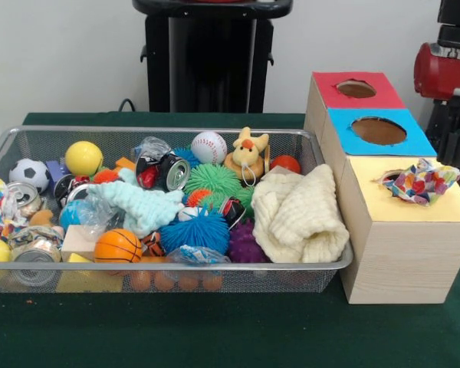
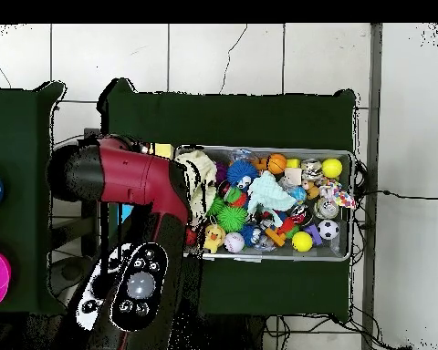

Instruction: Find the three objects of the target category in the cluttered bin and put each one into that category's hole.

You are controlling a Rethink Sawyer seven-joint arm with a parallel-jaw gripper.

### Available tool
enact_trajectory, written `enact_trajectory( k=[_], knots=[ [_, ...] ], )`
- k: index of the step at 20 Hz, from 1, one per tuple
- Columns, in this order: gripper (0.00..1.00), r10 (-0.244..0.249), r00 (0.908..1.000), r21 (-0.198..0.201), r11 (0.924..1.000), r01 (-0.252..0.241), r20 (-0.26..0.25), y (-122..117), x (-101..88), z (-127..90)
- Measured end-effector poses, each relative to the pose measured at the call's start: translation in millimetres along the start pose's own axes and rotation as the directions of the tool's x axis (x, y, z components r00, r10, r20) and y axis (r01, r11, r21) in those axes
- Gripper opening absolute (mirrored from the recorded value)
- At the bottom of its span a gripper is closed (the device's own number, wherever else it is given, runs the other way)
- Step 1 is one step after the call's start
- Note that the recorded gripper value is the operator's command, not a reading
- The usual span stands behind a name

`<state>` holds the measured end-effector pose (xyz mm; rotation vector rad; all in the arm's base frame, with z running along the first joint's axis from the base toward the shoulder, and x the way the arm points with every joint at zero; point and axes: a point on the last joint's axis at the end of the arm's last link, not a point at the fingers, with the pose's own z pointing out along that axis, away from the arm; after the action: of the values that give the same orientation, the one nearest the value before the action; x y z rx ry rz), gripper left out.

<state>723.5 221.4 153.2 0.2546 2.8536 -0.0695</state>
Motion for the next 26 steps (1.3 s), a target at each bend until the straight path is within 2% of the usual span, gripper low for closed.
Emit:
enact_trajectory(
  k=[7, 15, 20, 26],
  knots=[
    [0.00, -0.004, 1.0000, -0.011, 0.9999, 0.004, 0.007, 6.0, 1.8, 5.5],
    [0.00, -0.015, 0.9990, 0.001, 0.9999, 0.015, 0.042, 8.2, 6.9, 26.0],
    [0.00, -0.027, 0.9992, 0.010, 0.9996, 0.027, 0.029, 11.6, 17.4, 39.8],
    [0.00, -0.057, 0.9984, 0.049, 0.9972, 0.056, 0.007, 12.1, 33.5, 51.4]
  ],
)
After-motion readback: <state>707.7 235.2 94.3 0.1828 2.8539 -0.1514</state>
